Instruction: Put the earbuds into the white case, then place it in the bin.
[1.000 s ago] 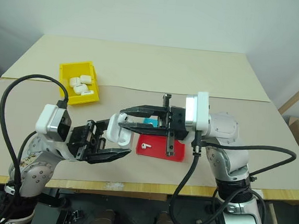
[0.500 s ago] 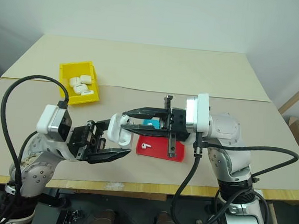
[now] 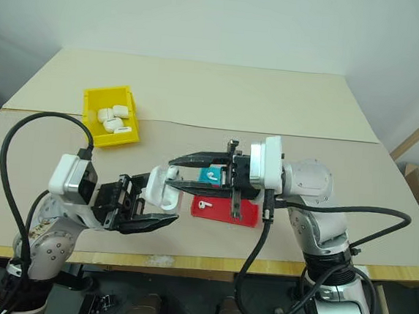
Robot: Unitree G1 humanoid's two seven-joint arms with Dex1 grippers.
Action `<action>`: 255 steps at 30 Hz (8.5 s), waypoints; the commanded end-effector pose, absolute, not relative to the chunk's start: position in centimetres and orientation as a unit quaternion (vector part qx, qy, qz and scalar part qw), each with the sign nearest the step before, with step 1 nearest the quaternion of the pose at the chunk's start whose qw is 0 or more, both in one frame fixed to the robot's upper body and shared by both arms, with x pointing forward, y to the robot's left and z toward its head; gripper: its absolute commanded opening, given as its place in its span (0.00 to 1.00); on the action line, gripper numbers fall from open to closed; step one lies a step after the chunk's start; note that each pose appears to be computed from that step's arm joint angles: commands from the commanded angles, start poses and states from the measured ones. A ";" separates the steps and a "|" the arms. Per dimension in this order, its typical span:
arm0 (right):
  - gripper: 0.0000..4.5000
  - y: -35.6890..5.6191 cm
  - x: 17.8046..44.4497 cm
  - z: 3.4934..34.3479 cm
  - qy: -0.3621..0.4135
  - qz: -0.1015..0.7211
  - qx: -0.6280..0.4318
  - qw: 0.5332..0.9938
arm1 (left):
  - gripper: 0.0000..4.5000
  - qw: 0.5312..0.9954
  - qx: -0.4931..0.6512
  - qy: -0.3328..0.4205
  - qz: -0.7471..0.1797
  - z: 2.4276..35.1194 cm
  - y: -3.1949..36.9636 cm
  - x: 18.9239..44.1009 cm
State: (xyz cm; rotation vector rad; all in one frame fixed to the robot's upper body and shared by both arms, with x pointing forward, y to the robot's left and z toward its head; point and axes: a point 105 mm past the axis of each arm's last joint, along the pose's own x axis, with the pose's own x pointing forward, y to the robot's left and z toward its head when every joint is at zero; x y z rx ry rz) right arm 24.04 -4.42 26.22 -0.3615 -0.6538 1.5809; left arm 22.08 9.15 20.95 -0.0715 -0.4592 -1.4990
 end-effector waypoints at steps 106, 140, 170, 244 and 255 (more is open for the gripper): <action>0.48 -7.7 42.2 15.8 0.242 0.520 -0.611 0.545 | 0.63 0.729 0.021 -0.202 -0.654 21.2 10.0 19.5; 0.20 -7.7 42.3 15.5 0.233 0.518 -0.624 0.537 | 0.63 0.729 0.022 -0.205 -0.653 21.3 9.9 19.5; 0.16 -7.5 41.6 25.3 0.081 0.548 -0.447 0.702 | 0.63 0.720 0.018 -0.209 -0.661 21.0 10.1 20.1; 0.16 -6.7 20.8 28.3 -0.233 0.677 0.030 0.697 | 0.63 0.678 0.018 -0.223 -0.700 23.6 8.9 23.7; 0.16 -6.0 20.9 28.6 -0.232 0.690 0.019 0.686 | 0.63 0.677 0.016 -0.229 -0.699 22.8 9.0 24.0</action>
